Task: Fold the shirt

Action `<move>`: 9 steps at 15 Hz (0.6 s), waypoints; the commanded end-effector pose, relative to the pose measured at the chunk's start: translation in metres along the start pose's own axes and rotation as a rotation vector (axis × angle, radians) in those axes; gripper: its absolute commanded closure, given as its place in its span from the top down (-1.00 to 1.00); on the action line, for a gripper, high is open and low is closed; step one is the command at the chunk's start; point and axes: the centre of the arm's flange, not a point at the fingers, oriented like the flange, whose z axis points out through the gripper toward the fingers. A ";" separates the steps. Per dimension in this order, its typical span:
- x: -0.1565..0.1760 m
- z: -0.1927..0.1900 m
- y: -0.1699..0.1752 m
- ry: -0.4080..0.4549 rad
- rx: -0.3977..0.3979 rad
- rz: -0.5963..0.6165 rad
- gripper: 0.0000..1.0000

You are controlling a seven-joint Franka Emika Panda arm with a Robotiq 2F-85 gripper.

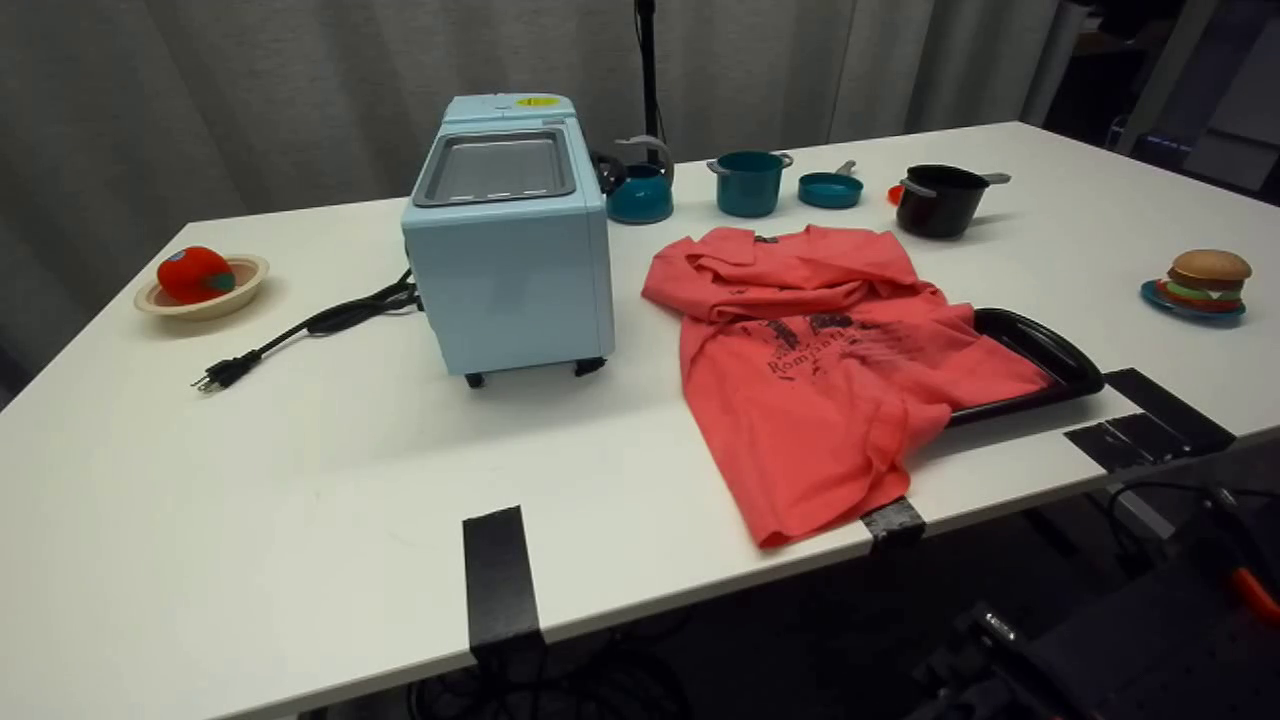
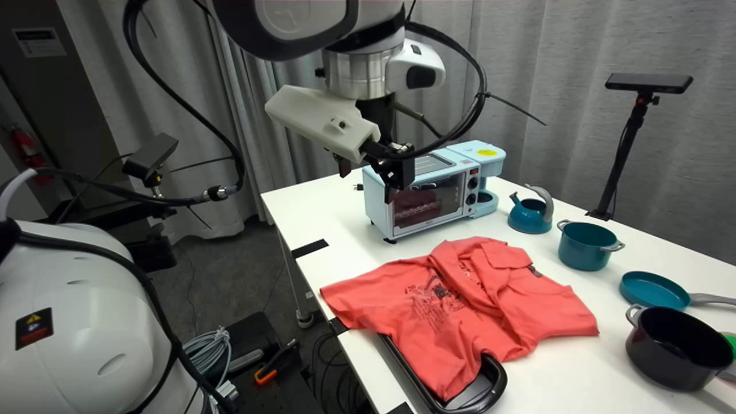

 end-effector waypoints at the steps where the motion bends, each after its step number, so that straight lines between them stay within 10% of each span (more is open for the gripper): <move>1: 0.000 0.000 0.000 0.000 0.000 0.000 1.00; 9: 0.019 0.069 -0.002 -0.133 0.043 -0.063 1.00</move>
